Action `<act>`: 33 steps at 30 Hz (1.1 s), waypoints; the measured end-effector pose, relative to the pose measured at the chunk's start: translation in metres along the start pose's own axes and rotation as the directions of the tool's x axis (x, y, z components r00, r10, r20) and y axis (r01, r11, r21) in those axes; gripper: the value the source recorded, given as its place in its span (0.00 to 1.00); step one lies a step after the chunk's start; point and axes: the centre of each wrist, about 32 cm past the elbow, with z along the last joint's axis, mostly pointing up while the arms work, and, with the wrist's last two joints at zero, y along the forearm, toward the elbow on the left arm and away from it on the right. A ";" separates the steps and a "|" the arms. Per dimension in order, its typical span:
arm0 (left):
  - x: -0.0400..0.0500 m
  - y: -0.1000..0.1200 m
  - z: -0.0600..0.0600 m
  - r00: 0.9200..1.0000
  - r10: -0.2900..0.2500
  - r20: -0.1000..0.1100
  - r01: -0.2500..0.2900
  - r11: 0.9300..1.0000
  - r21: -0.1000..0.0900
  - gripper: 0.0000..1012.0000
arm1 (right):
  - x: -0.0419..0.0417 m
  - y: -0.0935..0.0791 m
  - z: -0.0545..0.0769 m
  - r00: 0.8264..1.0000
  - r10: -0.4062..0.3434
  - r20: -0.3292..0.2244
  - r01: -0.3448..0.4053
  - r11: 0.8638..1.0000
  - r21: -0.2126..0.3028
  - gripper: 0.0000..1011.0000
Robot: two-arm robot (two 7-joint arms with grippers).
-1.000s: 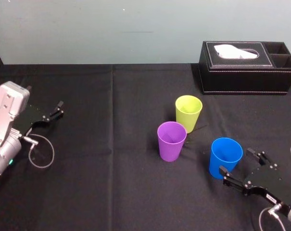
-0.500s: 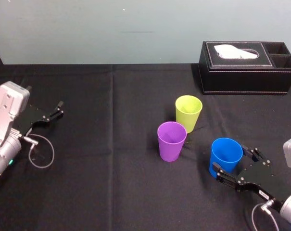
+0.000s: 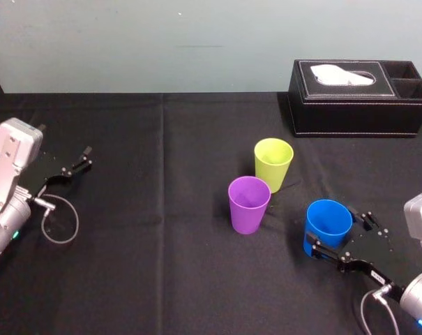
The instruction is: Stack the three plastic cups sequentially using one hand.
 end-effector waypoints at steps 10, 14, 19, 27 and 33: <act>0.0000 0.000 0.000 1.000 0.000 0.000 0.000 1.000 0.000 1.00 | -0.0010 0.005 -0.002 1.000 -0.015 -0.006 0.015 1.000 0.020 0.99; 0.0000 0.000 0.000 1.000 0.000 0.000 0.000 1.000 0.000 1.00 | -0.0015 0.007 -0.002 1.000 -0.012 -0.009 0.012 1.000 0.025 0.99; 0.0000 0.000 0.000 1.000 0.000 0.000 0.000 1.000 0.000 1.00 | -0.0014 0.009 -0.003 1.000 -0.011 -0.012 0.011 1.000 0.026 0.99; 0.0000 0.000 0.000 1.000 0.000 0.000 0.000 1.000 0.000 1.00 | -0.0019 0.010 -0.004 1.000 -0.008 -0.016 0.009 1.000 0.025 0.99; 0.0000 0.000 0.000 1.000 0.000 0.000 0.000 1.000 0.000 1.00 | -0.0019 0.010 -0.004 1.000 -0.008 -0.016 0.008 1.000 0.025 0.99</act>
